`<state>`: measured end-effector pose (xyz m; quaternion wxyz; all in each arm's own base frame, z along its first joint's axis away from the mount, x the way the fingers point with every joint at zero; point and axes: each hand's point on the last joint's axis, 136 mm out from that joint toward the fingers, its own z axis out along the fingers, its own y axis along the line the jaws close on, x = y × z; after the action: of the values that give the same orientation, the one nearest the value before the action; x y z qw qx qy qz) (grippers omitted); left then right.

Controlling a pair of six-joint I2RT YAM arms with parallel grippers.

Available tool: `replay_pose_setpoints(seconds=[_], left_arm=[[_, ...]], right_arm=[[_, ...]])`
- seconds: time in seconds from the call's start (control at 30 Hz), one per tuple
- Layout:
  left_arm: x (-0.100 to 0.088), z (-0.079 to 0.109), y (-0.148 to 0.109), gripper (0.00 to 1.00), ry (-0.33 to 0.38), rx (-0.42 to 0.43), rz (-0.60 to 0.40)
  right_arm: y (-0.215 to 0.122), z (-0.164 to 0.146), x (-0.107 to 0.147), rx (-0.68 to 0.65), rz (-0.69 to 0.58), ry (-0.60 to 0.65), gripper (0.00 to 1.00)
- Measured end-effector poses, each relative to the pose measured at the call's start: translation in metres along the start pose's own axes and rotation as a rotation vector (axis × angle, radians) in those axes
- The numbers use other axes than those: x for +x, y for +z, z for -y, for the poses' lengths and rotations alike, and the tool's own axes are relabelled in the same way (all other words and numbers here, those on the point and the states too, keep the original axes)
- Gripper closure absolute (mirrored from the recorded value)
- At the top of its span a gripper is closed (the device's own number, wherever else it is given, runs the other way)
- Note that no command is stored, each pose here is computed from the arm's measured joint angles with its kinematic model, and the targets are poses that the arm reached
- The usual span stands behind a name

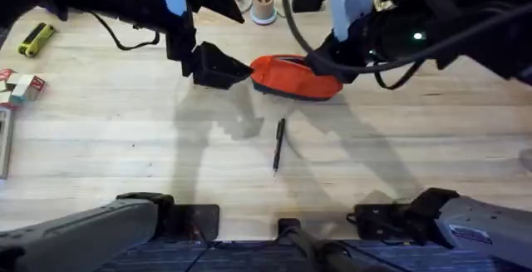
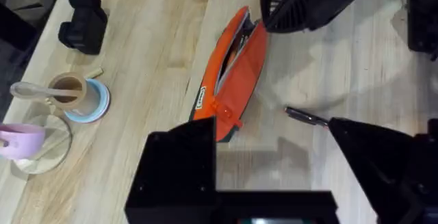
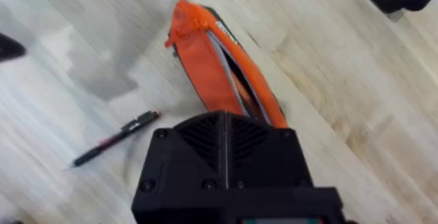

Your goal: Unzip the bag, pick up the pens from the table one at a time and place them inside, then zip the bag closed.

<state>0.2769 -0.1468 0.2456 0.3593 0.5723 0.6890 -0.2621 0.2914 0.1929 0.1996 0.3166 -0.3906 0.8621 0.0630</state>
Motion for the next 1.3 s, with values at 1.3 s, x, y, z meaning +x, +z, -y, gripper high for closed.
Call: replay_pose_setpoints(seconds=[1.3], left_arm=[[0.000, 0.000, 0.000, 0.008, 0.000, 0.000, 0.000]], right_arm=[[0.112, 0.024, 0.030, -0.029, -0.171, -0.202, 0.969]])
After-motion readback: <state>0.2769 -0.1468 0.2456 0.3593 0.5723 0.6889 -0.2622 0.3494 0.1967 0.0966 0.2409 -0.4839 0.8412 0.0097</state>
